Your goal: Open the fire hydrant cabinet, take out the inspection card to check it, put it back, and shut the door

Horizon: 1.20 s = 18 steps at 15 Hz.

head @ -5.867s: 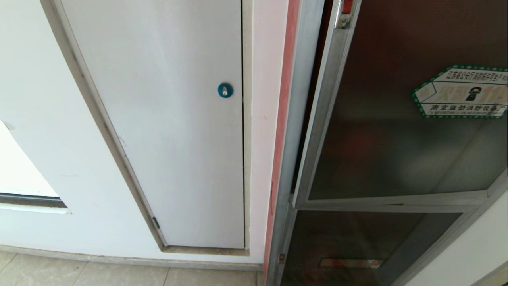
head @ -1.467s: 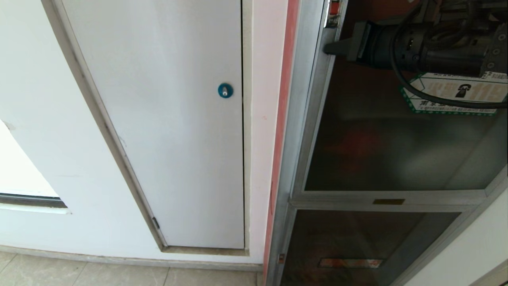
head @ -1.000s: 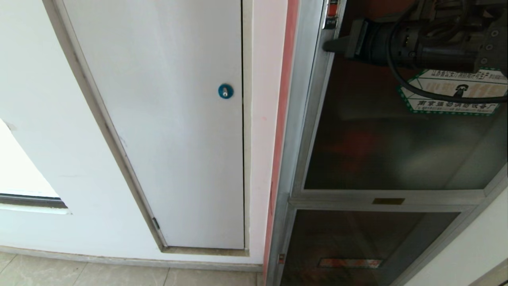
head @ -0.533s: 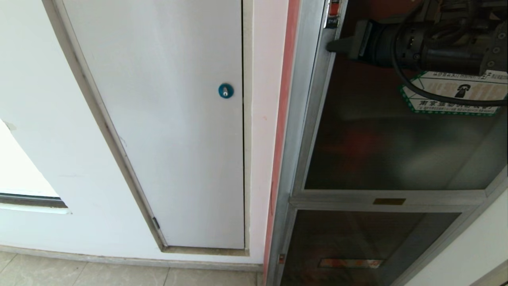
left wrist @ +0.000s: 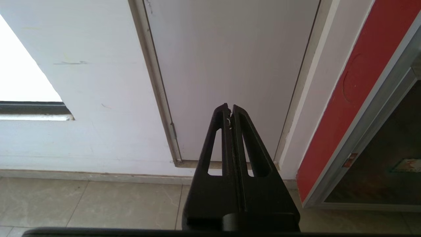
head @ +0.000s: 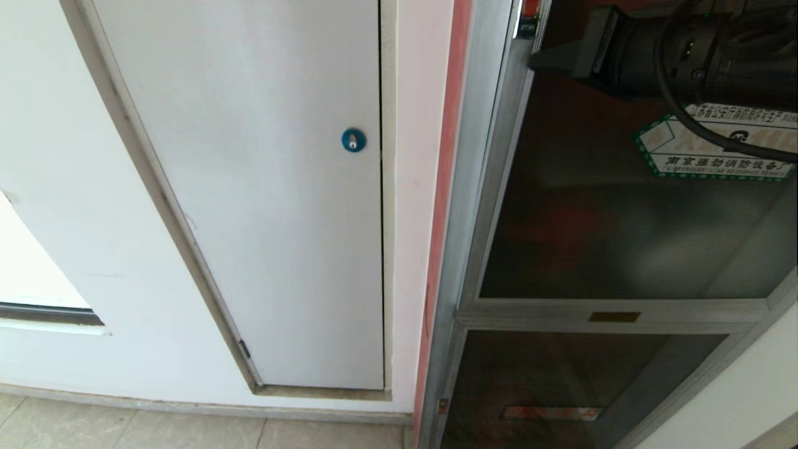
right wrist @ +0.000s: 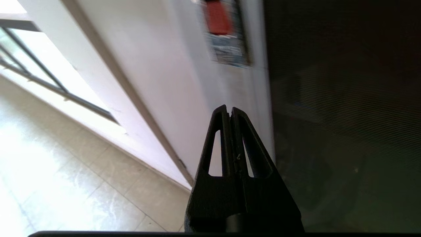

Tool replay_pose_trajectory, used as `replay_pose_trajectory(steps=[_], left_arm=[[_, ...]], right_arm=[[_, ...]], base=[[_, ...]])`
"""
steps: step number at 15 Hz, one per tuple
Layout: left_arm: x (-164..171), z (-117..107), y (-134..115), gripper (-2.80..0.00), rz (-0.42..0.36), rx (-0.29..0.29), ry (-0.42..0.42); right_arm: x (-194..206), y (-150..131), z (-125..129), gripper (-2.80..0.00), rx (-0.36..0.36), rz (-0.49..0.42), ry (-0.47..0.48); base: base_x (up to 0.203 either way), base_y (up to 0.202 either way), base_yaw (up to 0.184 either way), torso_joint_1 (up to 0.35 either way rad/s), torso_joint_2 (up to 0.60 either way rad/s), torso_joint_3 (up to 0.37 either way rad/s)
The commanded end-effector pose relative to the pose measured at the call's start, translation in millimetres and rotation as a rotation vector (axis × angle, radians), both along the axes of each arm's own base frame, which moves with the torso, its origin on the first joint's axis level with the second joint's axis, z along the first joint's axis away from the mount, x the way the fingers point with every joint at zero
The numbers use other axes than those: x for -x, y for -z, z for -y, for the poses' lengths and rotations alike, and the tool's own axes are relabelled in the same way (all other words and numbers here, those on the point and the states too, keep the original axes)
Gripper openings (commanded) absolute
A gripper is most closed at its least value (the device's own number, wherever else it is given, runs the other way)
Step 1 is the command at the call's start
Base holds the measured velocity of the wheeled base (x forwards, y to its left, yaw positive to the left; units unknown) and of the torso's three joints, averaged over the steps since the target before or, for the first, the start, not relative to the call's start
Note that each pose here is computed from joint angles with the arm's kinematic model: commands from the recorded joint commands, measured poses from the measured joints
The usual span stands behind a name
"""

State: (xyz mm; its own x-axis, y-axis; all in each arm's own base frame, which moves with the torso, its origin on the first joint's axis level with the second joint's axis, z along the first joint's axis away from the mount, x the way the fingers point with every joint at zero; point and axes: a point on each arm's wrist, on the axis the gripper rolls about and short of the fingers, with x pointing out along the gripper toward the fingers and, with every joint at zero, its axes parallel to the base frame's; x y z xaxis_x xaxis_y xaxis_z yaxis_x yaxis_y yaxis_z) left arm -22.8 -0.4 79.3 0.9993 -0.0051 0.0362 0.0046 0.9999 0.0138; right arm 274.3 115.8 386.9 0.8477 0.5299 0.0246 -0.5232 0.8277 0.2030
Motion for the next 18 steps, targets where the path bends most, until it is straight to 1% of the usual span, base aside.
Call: replay_pose_trajectory(steps=[1, 5, 9, 18], left_arm=[[-1, 0, 4, -2.80, -0.013, 0.000, -0.001], [-1, 0, 4, -2.80, -0.013, 0.000, -0.001], [-1, 0, 4, -2.80, -0.013, 0.000, -0.001], [-1, 0, 4, -2.80, -0.013, 0.000, -0.001]], right_arm=[[17, -14, 1, -2.80, -0.019, 0.042, -0.027], [32, -28, 1, -2.80, -0.044, 0.095, -0.051], [28, -42, -1, -2.80, -0.070, 0.137, -0.051], [4, -42, -11, -2.80, -0.076, 0.148, -0.044]], base=[[0.000, 0.000, 0.000, 0.000, 0.00, 0.000], [0.000, 0.000, 0.000, 0.000, 0.00, 0.000], [0.000, 0.000, 0.000, 0.000, 0.00, 0.000], [0.000, 0.000, 0.000, 0.000, 0.00, 0.000]])
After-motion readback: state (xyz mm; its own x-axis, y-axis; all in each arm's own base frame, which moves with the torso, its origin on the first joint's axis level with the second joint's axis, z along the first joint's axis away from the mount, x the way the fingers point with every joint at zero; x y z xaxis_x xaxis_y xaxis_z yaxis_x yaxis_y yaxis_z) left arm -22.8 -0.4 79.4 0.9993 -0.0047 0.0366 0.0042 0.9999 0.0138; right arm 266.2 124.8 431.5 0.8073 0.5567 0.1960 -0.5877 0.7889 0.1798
